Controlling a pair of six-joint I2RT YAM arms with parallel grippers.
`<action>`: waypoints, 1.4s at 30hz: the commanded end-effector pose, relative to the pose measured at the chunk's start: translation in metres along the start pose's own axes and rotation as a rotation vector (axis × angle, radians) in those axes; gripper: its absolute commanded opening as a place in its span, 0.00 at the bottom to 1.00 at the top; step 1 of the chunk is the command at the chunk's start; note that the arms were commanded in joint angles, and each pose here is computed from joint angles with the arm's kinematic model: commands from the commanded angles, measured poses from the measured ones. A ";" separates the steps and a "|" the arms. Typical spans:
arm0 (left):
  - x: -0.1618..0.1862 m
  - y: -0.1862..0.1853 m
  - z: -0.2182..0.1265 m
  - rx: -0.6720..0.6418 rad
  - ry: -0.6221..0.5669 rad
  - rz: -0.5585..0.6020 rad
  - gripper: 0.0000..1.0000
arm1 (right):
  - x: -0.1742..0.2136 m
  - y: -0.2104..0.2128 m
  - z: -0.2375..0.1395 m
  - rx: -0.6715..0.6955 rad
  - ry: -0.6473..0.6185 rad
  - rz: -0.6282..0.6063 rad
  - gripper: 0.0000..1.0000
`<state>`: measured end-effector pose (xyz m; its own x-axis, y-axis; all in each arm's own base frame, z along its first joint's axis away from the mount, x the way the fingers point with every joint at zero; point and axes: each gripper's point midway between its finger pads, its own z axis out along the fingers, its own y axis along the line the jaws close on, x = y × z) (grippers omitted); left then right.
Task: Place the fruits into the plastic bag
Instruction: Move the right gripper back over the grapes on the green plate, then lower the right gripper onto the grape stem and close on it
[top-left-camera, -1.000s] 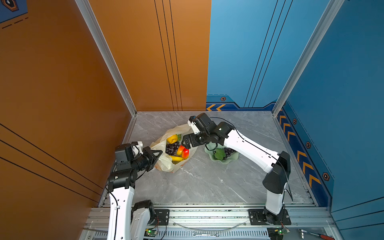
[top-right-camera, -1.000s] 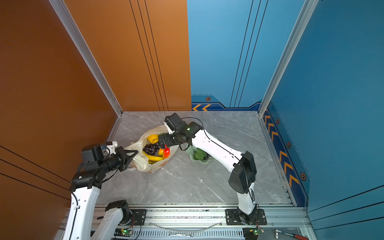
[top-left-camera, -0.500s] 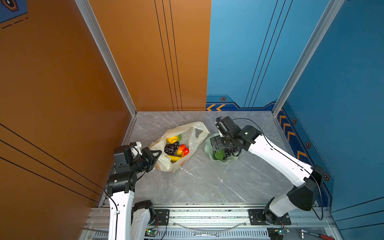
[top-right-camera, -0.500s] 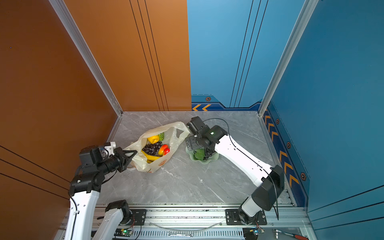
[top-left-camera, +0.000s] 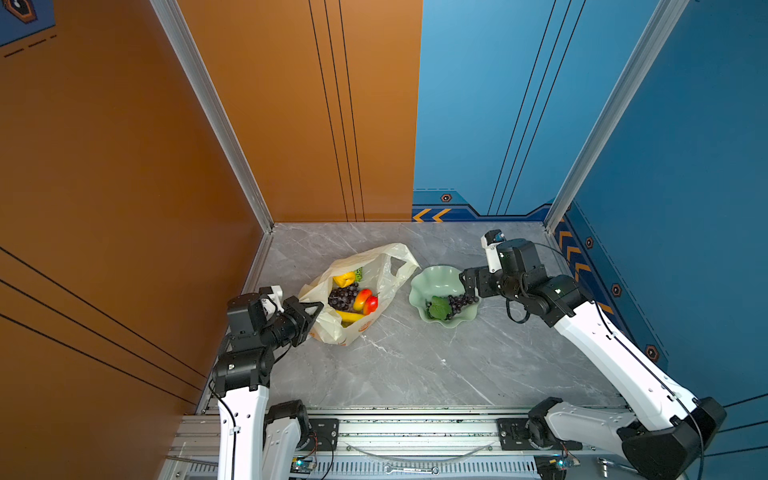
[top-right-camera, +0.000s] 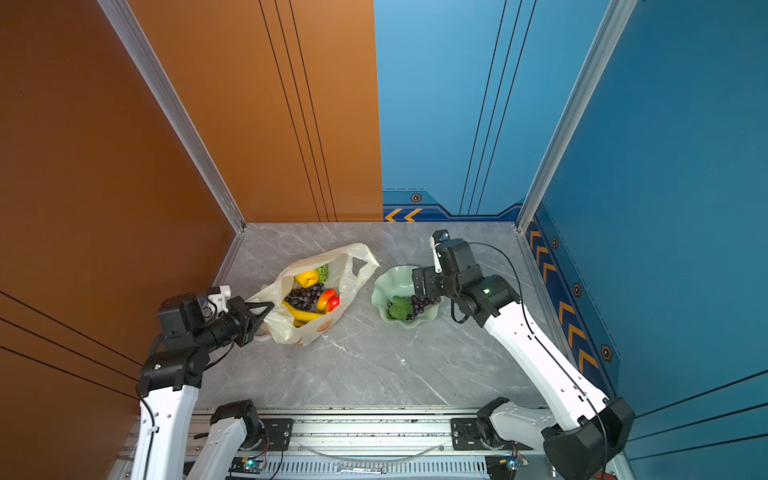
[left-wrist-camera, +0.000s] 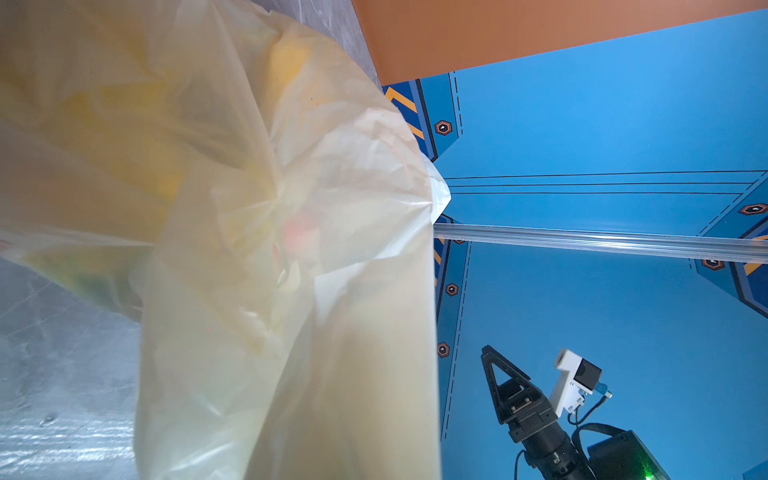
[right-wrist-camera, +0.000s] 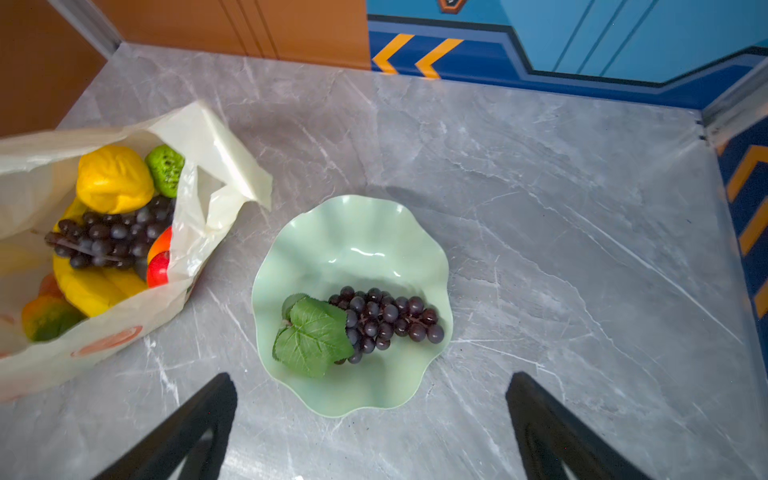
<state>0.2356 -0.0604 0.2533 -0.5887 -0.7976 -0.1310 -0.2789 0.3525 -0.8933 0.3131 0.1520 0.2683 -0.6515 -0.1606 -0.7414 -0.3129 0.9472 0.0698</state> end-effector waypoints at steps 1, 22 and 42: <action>0.004 0.010 0.003 -0.030 0.014 0.005 0.00 | 0.025 0.031 0.007 -0.205 0.118 -0.231 1.00; 0.001 0.015 0.011 -0.053 0.048 0.010 0.00 | 0.111 0.028 0.096 -0.290 0.562 -0.854 0.98; -0.005 0.018 0.012 -0.066 0.039 -0.001 0.00 | 0.100 0.036 0.164 -0.277 0.570 -0.786 0.96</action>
<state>0.2438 -0.0569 0.2323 -0.6105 -0.7852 -0.1039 -0.3323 0.3730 -0.8663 0.3419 0.2149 0.0865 -0.3809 -0.9008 -0.2086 -0.9086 0.4064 -0.0959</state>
